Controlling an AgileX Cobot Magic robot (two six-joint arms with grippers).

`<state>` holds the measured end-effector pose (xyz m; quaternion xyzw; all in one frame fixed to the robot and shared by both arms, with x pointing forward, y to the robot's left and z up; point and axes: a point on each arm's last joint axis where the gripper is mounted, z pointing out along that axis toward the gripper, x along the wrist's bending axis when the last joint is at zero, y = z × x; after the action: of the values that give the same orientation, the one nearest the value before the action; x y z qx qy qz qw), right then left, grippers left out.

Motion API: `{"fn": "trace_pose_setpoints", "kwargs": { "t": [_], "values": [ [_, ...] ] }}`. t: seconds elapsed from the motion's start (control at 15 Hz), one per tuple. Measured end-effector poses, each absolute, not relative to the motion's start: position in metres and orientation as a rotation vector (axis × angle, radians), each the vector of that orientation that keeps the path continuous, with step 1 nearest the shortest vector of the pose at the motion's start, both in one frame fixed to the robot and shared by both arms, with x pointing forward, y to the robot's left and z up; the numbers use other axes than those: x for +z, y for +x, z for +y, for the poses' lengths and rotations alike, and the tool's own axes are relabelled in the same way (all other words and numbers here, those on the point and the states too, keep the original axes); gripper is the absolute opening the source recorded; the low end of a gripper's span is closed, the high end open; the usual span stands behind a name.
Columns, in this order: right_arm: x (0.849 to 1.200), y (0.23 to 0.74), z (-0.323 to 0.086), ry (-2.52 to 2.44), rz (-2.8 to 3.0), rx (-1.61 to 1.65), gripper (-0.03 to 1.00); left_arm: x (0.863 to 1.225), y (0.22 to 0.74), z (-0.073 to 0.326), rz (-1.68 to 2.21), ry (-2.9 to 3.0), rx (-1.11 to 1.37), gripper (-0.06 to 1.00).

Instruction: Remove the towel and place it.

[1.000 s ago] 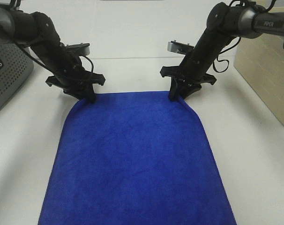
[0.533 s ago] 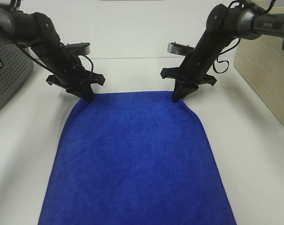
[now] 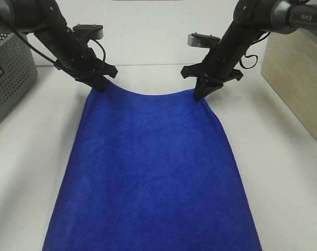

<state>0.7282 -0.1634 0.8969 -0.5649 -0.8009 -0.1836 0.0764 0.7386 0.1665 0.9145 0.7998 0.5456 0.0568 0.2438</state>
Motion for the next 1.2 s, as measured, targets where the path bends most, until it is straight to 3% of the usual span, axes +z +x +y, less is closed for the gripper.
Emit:
{"fn": "trace_pose_setpoints", "kwargs": {
  "t": [0.47,1.2],
  "values": [
    [0.941,0.757,-0.160,-1.745,-2.529,-0.859,0.02,0.946,0.760,0.166,1.395,2.082,0.379,0.00],
    [0.955,0.780,-0.163,-1.753,-2.742,-1.197,0.02,0.964,0.784,0.169,1.155,1.945,0.779,0.00]
  ]
}}
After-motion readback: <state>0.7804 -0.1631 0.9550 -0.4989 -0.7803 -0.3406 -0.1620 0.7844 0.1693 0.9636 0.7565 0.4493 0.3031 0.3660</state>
